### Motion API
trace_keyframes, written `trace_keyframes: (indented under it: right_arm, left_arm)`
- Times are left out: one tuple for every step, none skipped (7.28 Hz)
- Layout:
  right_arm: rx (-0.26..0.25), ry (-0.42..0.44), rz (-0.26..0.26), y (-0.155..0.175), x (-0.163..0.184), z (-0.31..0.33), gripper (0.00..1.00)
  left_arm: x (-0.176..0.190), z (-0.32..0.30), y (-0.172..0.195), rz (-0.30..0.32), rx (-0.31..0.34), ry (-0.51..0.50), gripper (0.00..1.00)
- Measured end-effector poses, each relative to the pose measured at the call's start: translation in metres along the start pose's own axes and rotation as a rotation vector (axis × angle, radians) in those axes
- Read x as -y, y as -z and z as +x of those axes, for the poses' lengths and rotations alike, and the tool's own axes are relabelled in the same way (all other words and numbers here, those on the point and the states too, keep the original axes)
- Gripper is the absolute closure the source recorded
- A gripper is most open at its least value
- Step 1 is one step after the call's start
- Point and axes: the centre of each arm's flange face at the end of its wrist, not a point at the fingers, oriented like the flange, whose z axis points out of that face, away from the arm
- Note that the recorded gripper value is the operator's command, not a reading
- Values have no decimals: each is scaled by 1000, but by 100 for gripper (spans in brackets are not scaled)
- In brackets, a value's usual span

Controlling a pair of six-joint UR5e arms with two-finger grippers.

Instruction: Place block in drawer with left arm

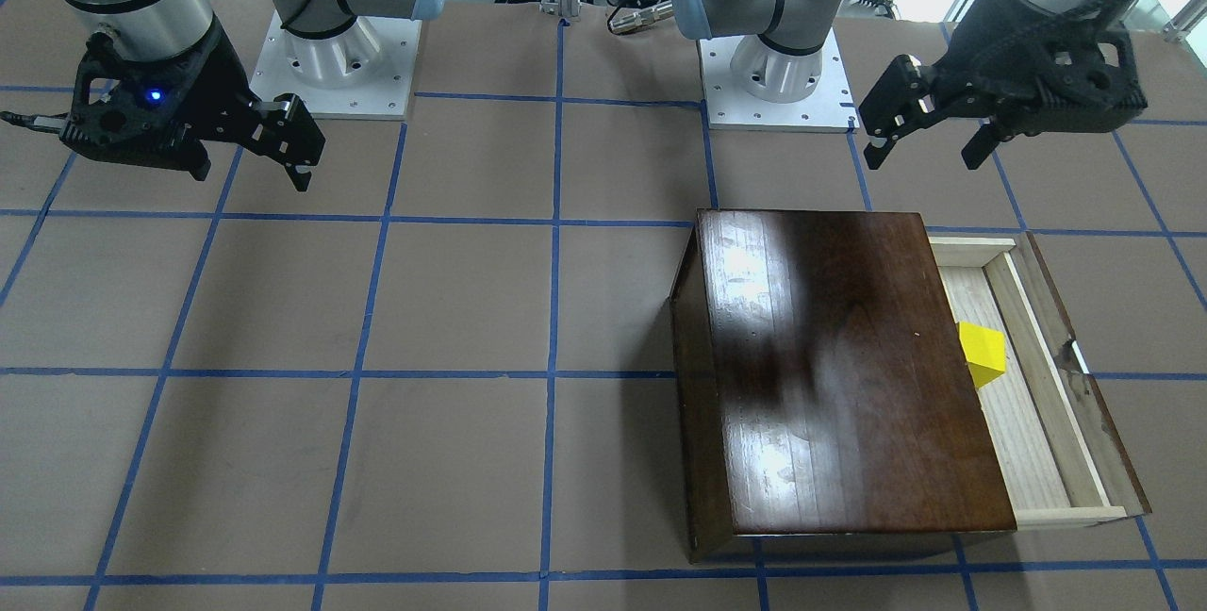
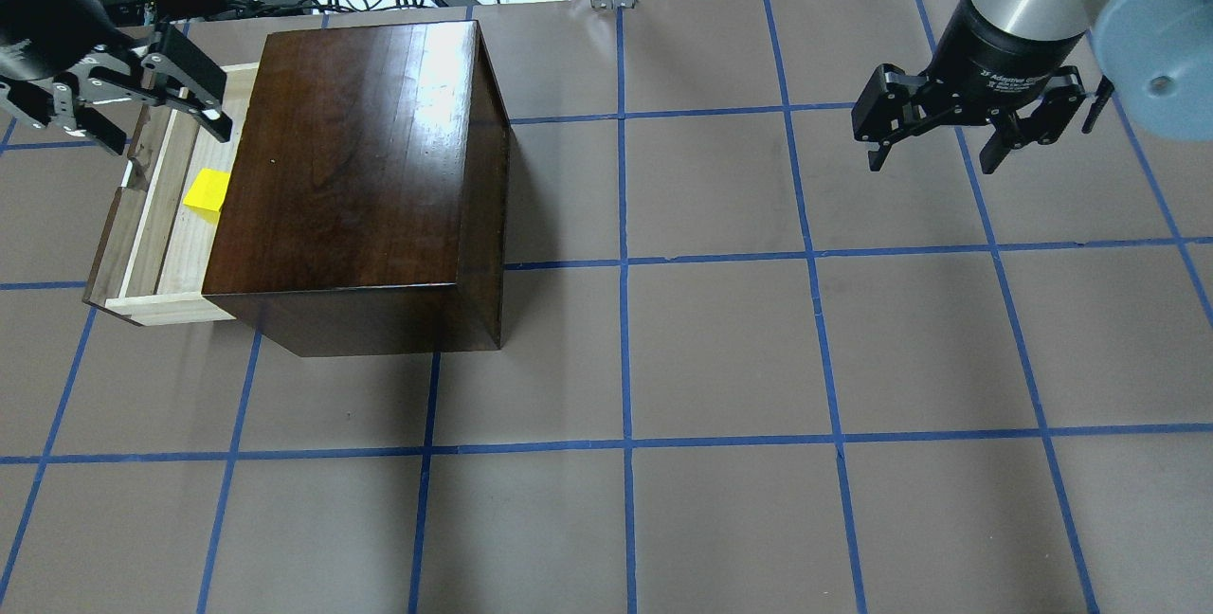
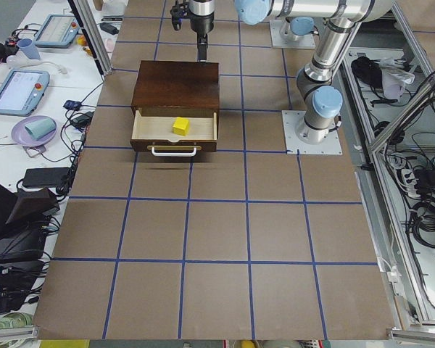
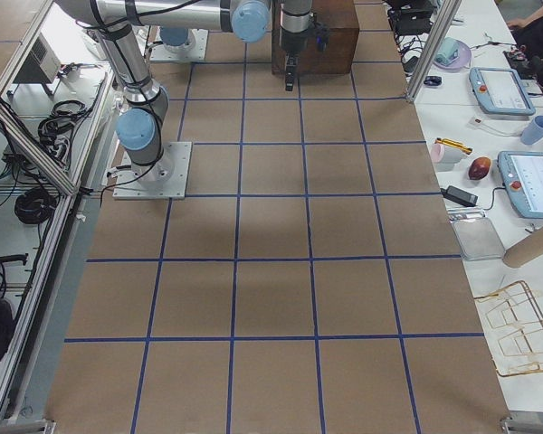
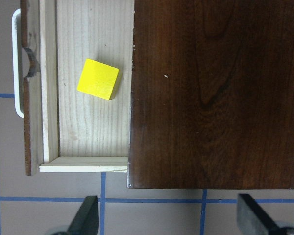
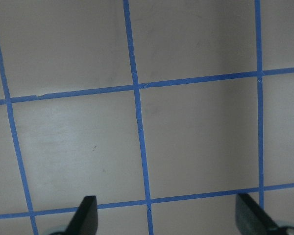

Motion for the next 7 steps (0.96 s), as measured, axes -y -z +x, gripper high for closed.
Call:
trace_keyframes:
  right_arm:
    - [0, 0, 0, 0, 0, 0, 0]
    - [0, 0, 0, 0, 0, 0, 0]
    - [0, 0, 0, 0, 0, 0, 0]
    - [0, 0, 0, 0, 0, 0, 0]
    - [0, 0, 0, 0, 0, 0, 0]
    - [0, 0, 0, 0, 0, 0, 0]
    - [0, 0, 0, 0, 0, 0, 0]
  left_arm:
    - [-1, 23, -5, 4, 0, 1, 0]
    - [-1, 39, -9, 6, 0, 7, 0]
    - [0, 47, -14, 11, 12, 10, 0]
    - [0, 50, -17, 14, 34, 6, 0]
    - [0, 50, -18, 15, 50, -10, 0]
    - [1, 50, -19, 18, 54, -32, 0]
    - [2, 50, -18, 26, 52, -40, 0]
